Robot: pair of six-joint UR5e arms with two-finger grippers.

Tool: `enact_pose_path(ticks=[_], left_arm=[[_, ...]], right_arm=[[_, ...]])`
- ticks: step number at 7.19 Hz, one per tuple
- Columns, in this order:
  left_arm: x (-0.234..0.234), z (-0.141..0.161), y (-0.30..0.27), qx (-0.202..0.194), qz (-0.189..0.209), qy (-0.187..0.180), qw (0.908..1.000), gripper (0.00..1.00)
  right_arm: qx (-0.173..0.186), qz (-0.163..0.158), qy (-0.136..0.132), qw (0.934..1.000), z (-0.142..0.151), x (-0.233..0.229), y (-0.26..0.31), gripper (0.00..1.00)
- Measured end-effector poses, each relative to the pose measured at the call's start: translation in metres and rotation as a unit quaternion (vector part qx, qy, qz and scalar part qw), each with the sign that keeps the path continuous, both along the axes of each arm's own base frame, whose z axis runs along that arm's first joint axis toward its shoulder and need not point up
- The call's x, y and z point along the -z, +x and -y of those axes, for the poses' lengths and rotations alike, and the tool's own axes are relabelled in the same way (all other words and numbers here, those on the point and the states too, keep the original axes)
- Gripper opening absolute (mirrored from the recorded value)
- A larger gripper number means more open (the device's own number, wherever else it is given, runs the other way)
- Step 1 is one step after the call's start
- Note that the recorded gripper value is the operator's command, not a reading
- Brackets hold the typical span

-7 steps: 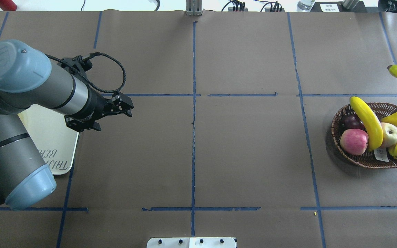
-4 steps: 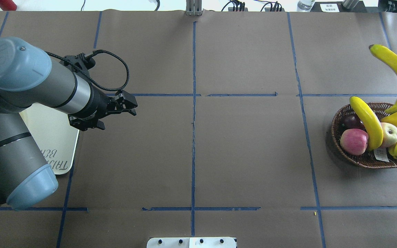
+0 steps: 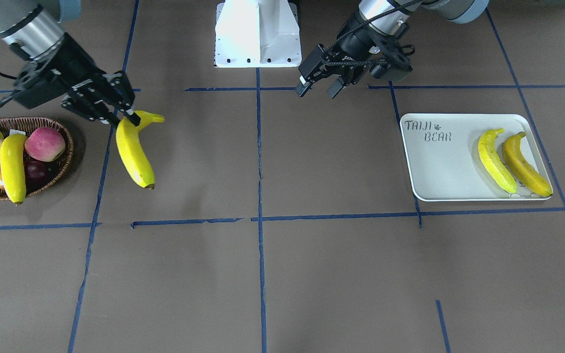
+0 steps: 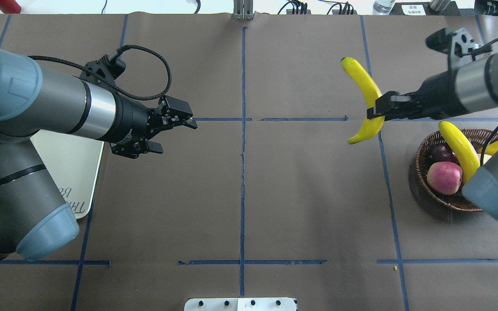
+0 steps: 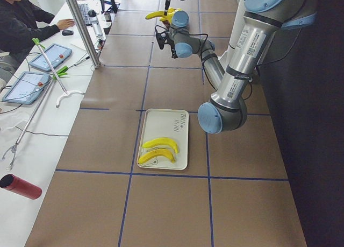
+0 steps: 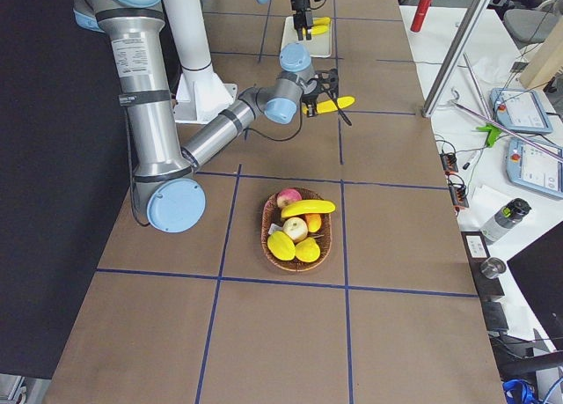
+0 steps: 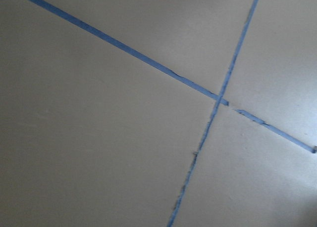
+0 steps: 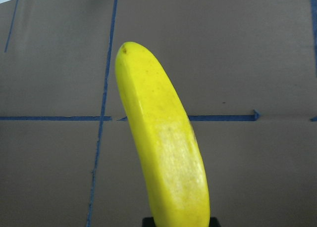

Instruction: Transfer all bananas from basket to plate

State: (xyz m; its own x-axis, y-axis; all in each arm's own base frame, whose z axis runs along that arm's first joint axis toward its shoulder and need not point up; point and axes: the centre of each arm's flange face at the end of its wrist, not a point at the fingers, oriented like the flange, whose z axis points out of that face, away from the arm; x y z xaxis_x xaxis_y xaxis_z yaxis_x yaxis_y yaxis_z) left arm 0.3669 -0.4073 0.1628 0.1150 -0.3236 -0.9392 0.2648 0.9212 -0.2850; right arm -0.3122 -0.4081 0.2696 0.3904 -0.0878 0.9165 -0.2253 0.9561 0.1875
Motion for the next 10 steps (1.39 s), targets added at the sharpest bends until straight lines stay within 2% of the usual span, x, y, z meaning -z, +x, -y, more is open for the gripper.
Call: enact_pose_path(ticks=[3,5,7,10], left_arm=[[0.018,0.011,0.02,0.0,-0.027,0.014,0.9996,0.99],[0.028,0.023,0.041,0.004,-0.034,0.013,0.9993,0.99],[0.032,0.022,0.061,-0.004,-0.042,0.007,0.9991,0.99],[0.051,0.003,0.093,-0.015,-0.052,0.004,0.9985,0.99]], right_arm=[[-0.018,-0.034,0.02,0.999,-0.077,0.082,-0.079,0.0],[-0.025,-0.044,0.033,0.9982,-0.112,0.112,-0.114,0.0],[-0.027,-0.041,0.031,0.9983,-0.121,0.118,-0.12,0.0],[-0.027,-0.035,0.03,0.9986,-0.122,0.121,-0.119,0.0]])
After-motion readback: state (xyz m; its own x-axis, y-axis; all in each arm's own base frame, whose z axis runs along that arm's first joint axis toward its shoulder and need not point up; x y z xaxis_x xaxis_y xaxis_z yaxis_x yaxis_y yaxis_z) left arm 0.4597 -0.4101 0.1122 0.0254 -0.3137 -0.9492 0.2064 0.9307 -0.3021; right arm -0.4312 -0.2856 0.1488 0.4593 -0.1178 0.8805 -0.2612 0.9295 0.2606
